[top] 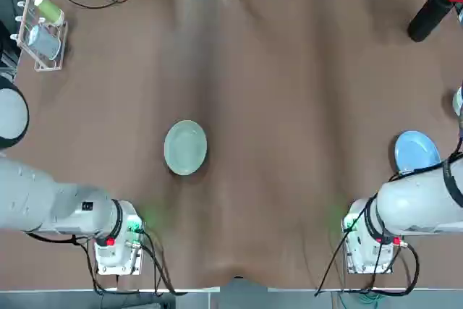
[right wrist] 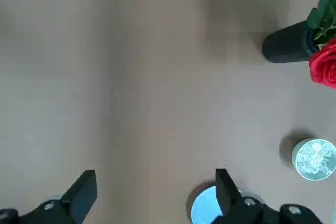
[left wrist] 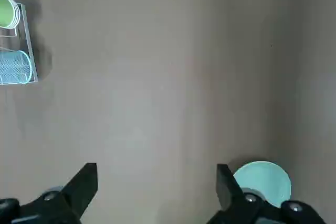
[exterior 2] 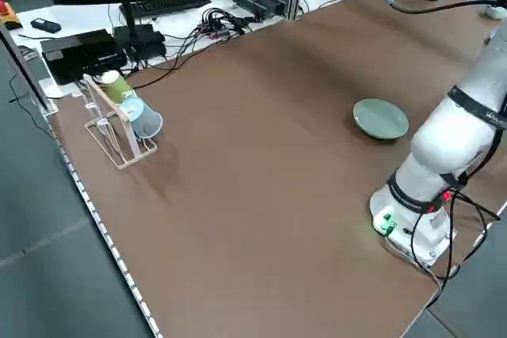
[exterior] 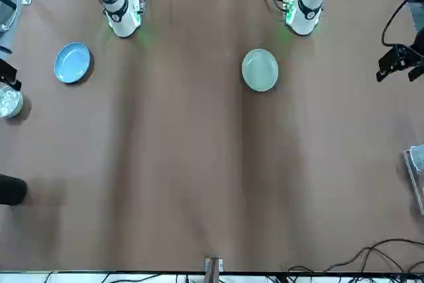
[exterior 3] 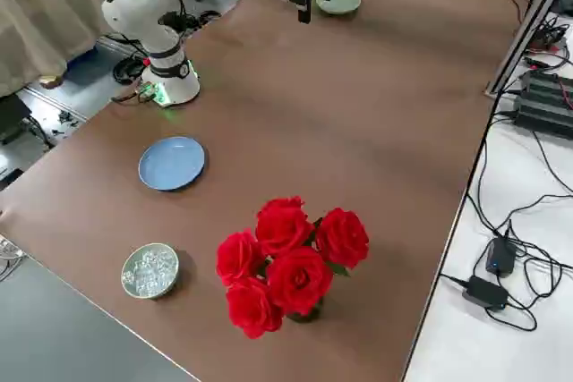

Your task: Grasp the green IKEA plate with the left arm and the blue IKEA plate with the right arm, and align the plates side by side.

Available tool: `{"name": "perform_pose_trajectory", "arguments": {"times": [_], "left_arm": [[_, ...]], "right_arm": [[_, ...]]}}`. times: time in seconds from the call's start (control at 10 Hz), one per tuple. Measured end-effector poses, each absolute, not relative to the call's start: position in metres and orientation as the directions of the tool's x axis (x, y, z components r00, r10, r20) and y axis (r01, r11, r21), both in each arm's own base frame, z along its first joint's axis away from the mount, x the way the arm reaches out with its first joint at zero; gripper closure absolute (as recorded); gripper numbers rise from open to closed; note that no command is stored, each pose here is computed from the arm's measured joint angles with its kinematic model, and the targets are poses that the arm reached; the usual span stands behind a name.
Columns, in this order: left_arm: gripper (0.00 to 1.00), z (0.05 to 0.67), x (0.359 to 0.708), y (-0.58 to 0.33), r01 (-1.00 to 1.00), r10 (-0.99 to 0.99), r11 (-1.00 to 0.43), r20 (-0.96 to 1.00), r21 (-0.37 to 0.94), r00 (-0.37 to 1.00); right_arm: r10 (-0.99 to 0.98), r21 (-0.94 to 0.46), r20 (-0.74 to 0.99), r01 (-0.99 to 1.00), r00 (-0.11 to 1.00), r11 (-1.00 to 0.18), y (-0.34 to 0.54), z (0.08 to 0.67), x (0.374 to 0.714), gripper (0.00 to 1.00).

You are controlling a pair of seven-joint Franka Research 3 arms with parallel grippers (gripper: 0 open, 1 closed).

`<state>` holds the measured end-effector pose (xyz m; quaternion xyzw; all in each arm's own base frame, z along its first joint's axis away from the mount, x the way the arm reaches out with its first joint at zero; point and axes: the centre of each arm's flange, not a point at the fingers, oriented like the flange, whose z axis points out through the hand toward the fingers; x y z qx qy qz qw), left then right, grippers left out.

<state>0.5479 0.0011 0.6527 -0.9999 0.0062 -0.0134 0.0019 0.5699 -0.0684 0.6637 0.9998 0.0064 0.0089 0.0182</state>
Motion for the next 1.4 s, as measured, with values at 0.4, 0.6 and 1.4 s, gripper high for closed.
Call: {"name": "perform_pose_trajectory", "arguments": {"times": [0.4, 0.6, 1.4], "left_arm": [[0.00, 0.653, 0.548, 0.002, -0.011, -0.011, -1.000, 0.027, -0.004, 1.000], [0.00, 0.653, 0.548, 0.002, -0.009, -0.009, -1.000, 0.026, -0.004, 1.000], [0.00, 0.606, 0.537, -0.071, -0.117, -0.121, -0.992, -0.086, 0.053, 0.989]], "right_arm": [[0.017, 0.036, 0.018, 0.016, 1.000, -0.999, -0.066, 0.664, 0.570, 0.00], [0.016, 0.036, 0.016, 0.016, 1.000, -0.999, -0.066, 0.662, 0.571, 0.00], [-0.169, -0.197, -0.126, -0.191, 0.978, -0.962, -0.155, 0.544, 0.542, 0.00]]}}
